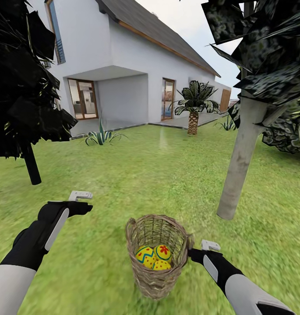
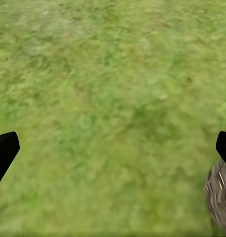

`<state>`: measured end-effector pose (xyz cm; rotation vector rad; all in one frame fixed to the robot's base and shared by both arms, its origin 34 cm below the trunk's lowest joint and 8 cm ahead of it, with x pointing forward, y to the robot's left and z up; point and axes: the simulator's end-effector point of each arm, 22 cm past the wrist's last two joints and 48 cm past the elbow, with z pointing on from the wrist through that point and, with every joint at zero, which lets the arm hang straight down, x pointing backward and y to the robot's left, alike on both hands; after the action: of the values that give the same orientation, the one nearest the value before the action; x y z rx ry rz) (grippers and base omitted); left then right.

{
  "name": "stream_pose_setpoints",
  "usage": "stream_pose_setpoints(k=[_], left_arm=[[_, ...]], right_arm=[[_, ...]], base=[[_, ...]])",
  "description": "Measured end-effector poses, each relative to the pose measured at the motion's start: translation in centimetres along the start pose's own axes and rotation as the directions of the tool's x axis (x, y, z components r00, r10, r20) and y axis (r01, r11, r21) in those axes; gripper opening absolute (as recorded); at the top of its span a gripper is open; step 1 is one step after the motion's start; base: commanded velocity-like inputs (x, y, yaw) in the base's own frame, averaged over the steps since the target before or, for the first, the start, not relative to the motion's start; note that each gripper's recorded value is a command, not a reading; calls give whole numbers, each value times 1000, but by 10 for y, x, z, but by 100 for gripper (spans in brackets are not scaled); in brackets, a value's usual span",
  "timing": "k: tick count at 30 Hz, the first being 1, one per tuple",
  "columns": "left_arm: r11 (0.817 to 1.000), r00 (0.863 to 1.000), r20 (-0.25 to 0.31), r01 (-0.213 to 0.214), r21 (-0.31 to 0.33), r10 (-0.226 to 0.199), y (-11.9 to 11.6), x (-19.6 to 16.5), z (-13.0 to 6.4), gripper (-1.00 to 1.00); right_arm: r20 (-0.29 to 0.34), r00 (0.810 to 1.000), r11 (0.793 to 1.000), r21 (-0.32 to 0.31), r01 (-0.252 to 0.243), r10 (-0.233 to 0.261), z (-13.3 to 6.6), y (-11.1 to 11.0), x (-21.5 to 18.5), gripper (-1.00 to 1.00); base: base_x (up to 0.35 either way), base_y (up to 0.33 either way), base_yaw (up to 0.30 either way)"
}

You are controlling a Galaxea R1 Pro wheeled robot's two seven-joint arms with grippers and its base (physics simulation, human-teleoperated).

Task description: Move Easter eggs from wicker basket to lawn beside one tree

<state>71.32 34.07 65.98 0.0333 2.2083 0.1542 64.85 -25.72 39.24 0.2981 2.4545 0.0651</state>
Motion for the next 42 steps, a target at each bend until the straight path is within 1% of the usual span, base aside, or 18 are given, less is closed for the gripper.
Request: stream_pose_setpoints(k=[6, 21, 26, 34, 42], left_arm=[[1000, 1000, 14, -1, 2, 1, -1, -5, -3, 100], [1000, 1000, 16, -1, 2, 1, -1, -6, -3, 100], [1000, 1000, 19, -1, 1, 1, -1, -7, -5, 100], [1000, 1000, 29, 0, -1, 0, 0, -11, -9, 100], [1000, 998, 63, 0, 2, 0, 0, -21, -13, 100]], right_arm=[[0, 1000, 1000, 0, 0, 0, 0, 0, 0, 100], [0, 1000, 1000, 1, 2, -2, 0, 0, 0, 100], [3, 1000, 1000, -18, 2, -2, -1, 4, -1, 100], [10, 1000, 1000, -25, 2, -2, -4, 6, -5, 100], [15, 1000, 1000, -29, 4, -4, -5, 8, -7, 100]], base=[[-29, 0, 0], [-65, 0, 0], [-8, 0, -161], [0, 0, -222], [0, 0, -76]])
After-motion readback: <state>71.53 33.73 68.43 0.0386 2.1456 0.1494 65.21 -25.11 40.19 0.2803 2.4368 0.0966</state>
